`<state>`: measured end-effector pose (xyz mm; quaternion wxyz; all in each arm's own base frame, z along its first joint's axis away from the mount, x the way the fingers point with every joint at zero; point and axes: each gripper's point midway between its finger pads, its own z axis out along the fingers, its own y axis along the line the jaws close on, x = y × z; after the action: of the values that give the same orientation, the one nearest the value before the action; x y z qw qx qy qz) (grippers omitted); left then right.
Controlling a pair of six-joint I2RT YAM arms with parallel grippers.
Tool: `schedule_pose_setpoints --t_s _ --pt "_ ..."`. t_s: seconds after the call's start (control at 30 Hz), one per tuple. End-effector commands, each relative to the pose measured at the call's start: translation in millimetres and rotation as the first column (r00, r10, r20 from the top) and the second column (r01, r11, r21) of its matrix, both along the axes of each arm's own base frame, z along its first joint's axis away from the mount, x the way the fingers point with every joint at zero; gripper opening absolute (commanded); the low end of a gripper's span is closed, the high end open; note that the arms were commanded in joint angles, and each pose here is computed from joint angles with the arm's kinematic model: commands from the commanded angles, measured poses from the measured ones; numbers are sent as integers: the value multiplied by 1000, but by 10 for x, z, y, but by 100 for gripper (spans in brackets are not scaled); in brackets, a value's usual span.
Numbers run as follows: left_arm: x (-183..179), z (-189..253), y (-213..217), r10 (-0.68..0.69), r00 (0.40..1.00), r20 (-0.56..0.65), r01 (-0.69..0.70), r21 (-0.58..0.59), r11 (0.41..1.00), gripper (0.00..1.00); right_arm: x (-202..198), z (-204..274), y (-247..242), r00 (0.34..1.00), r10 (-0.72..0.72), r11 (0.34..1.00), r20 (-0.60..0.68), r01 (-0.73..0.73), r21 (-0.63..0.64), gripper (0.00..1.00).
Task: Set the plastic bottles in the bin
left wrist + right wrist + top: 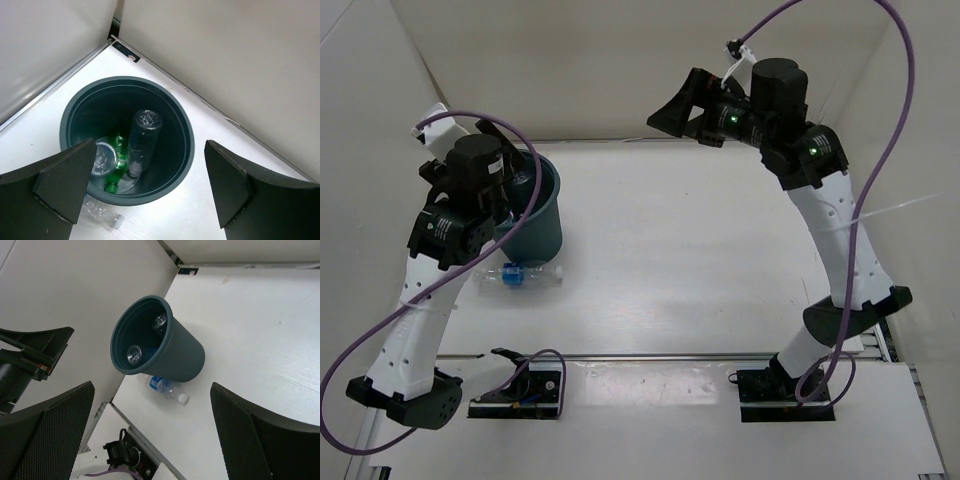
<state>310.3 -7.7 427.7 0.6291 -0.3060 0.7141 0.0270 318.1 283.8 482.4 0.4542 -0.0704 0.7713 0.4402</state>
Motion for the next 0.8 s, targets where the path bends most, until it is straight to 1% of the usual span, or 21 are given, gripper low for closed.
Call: schedule_pose_setpoints --t_s 0.0,0.2,0.23,0.47,0.7,0.77 --pt "-179 30 139 37 999 -8 -36 43 998 100 -11 109 181 996 89 993 -7 -89 73 100" --pt "-296 32 240 69 998 2 -69 56 996 100 50 103 238 995 97 992 -4 -97 86 100" --pt "-296 32 240 69 998 2 -69 56 996 100 77 68 257 995 96 992 -19 -94 88 100" --pt "-312 36 276 83 997 -4 -83 77 994 100 98 53 287 994 105 991 -18 -103 90 100" --pt "-316 148 317 93 996 6 -93 116 989 100 120 71 281 995 95 991 -9 -93 92 100" --pt "-324 180 321 93 996 14 -94 111 989 100 111 107 276 996 95 991 -1 -94 96 100"
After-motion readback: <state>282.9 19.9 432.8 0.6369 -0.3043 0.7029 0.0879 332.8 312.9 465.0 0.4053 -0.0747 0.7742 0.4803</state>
